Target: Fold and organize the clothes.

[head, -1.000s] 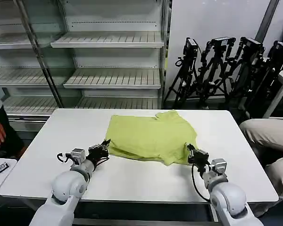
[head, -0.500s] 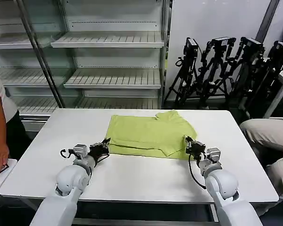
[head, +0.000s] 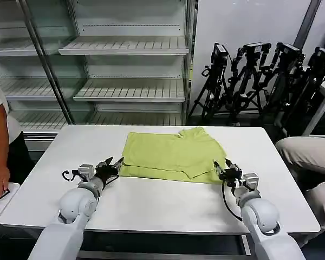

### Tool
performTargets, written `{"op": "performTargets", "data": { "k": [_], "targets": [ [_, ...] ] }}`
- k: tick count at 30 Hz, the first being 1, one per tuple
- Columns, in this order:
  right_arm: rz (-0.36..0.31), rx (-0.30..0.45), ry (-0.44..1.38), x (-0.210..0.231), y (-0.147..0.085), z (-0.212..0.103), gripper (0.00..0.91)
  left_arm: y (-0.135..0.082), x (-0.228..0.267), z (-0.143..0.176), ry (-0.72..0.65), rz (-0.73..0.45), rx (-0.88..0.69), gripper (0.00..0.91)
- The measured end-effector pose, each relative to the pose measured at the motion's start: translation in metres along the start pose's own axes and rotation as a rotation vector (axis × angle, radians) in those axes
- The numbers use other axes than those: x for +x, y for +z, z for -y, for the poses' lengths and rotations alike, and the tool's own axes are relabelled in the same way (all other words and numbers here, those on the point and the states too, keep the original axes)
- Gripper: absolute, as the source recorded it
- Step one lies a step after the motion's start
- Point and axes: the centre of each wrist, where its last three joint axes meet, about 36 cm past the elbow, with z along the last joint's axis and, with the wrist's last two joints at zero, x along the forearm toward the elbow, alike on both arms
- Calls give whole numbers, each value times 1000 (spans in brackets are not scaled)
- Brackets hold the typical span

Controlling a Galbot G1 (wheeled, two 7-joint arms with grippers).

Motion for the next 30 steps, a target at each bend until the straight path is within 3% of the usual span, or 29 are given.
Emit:
{"op": "performTargets", "data": {
  "k": [2, 3, 4, 5, 6, 8, 30],
  "targets": [
    [-22, 1, 12, 5, 5, 0, 907, 6, 2, 3, 0, -12, -8, 907],
    [-31, 1, 17, 7, 7, 0, 796, 7, 3, 4, -3, -15, -13, 907],
    [-39, 1, 20, 9, 9, 0, 484, 9, 3, 5, -7, -19, -18, 746],
    [-46, 1, 23, 10, 10, -1, 0, 11, 4, 5, -12, -23, -24, 101],
    [-52, 1, 24, 11, 11, 0, 0, 12, 4, 4, -18, -27, -29, 20],
    [-63, -1, 27, 13, 12, 0, 0, 14, 5, 3, -25, -32, -38, 10],
    [-88, -13, 3, 34, 16, -5, 0, 33, 11, 3, -26, -78, -110, 10]
  ]
}}
